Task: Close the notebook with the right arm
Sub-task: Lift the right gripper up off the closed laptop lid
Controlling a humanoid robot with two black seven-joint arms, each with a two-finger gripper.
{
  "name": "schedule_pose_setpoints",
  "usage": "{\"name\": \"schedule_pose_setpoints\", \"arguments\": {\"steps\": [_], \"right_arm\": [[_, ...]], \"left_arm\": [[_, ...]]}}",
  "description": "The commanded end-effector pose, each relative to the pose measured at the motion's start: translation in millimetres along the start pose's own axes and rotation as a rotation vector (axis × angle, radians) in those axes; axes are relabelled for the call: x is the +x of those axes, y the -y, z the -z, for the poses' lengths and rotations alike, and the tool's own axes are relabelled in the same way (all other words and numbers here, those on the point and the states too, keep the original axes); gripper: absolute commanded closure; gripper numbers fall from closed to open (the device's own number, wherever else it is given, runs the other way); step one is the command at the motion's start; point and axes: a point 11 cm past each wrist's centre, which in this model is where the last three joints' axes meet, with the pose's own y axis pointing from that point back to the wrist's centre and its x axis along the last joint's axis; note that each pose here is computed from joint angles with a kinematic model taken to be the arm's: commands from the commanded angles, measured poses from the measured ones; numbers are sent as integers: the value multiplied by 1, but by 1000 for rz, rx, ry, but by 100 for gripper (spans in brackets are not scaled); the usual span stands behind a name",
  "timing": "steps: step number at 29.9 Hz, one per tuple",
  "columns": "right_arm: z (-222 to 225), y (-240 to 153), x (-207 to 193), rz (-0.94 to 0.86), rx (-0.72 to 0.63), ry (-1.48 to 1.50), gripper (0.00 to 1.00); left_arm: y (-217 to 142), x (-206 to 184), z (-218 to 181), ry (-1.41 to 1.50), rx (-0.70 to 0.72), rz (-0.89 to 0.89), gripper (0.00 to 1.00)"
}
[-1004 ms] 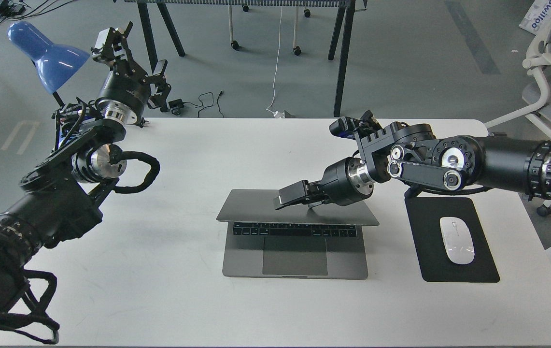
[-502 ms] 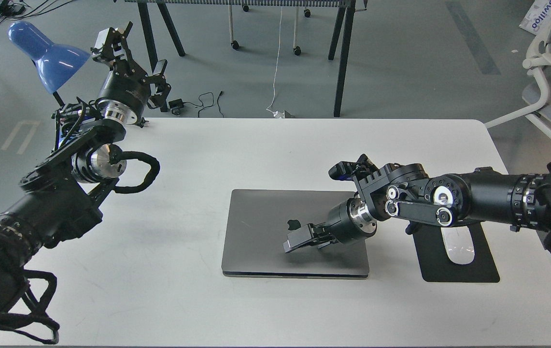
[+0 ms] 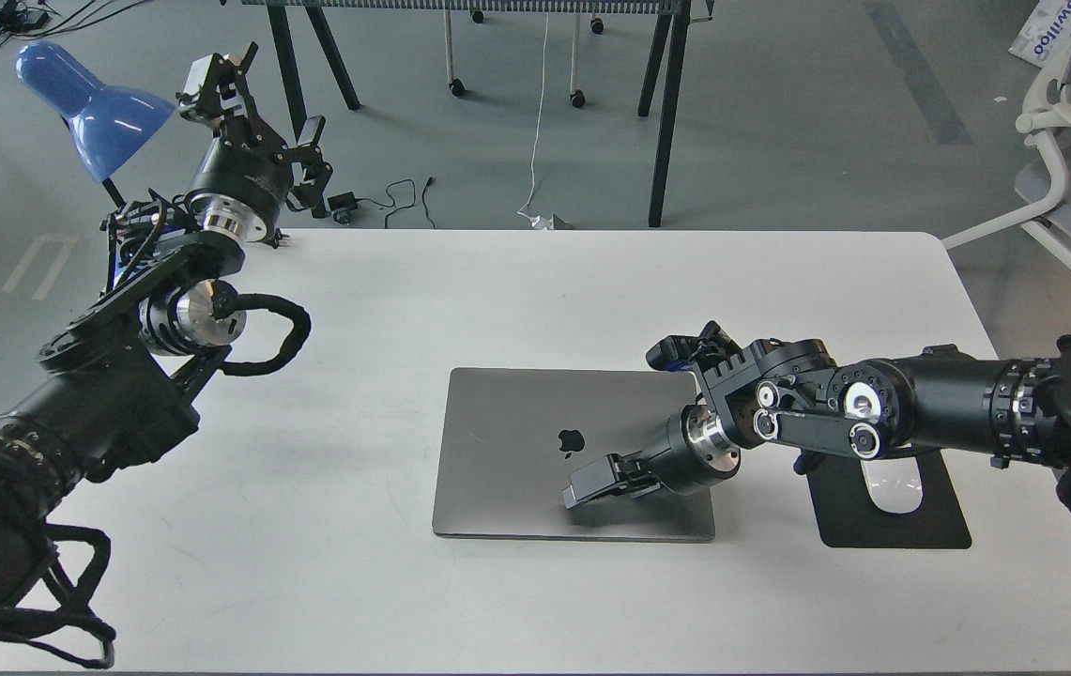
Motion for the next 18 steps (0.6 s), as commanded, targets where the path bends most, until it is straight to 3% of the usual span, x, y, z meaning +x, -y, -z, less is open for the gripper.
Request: {"name": "schedule_pose_setpoints", "arguments": {"steps": [1,6,9,13,18], "right_arm": [[12,-15,23,-50,8,-28,0],[53,-50,78,-193,71,-81,0],[70,-91,130,-385,129,-55,0],[62,-155,187,-663,195,61,0],[34,-212,214,-908,332,272,0]], "left_arm": [[0,0,0,0,0,1,0],[0,0,0,0,0,-1,0],[0,0,0,0,0,1,0],[0,-1,1,0,2,2,0],[0,-1,1,0,2,2,0]]}}
